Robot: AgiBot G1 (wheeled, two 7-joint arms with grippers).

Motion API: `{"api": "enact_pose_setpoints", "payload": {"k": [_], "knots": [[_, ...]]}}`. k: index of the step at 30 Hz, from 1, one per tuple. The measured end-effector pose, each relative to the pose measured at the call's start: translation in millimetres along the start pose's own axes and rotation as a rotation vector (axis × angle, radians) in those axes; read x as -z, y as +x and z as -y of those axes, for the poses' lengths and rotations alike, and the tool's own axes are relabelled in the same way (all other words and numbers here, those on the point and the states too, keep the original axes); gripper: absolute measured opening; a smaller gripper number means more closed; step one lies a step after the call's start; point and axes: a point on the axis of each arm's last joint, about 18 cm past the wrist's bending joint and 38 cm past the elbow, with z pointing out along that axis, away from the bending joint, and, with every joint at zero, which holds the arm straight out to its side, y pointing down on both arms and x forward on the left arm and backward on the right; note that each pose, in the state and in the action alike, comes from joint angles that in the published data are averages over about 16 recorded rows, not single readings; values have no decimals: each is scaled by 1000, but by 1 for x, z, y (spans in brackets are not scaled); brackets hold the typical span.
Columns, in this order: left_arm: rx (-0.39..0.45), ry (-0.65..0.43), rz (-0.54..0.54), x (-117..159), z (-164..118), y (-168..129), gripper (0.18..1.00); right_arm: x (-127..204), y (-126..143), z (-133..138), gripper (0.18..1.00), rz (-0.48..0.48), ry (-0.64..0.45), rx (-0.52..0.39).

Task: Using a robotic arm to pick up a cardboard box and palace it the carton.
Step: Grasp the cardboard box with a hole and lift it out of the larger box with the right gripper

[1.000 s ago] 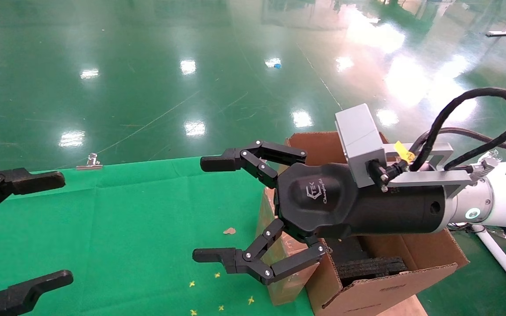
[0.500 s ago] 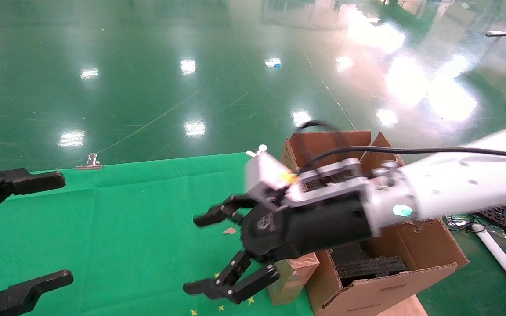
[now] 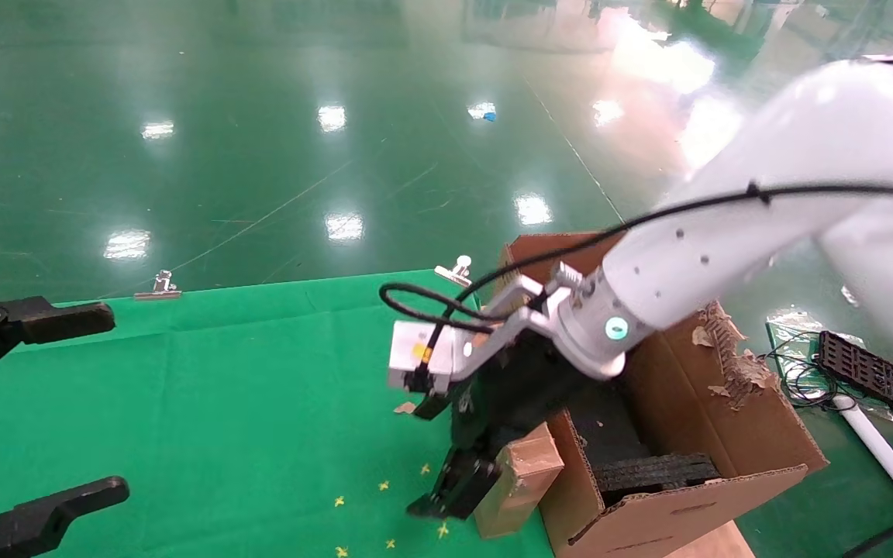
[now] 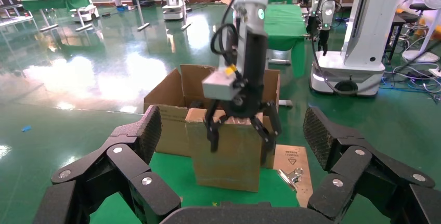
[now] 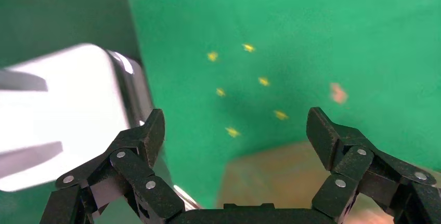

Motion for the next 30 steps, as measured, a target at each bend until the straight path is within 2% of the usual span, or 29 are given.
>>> {"api": "enact_pose_setpoints", "payload": {"k": [7,13,22,30], "knots": [[0,0,0,0,0,0,1001,32,7,13,1000,-80,-125,71],[0,0,0,0,0,0,1001,46,7,16,1000,-108,-223,121],[0,0,0,0,0,0,1001,41,6,7,1000,-91,-342,127],[0,0,0,0,0,0,1001,32,6,-1,1000,-83,-387,106]]}}
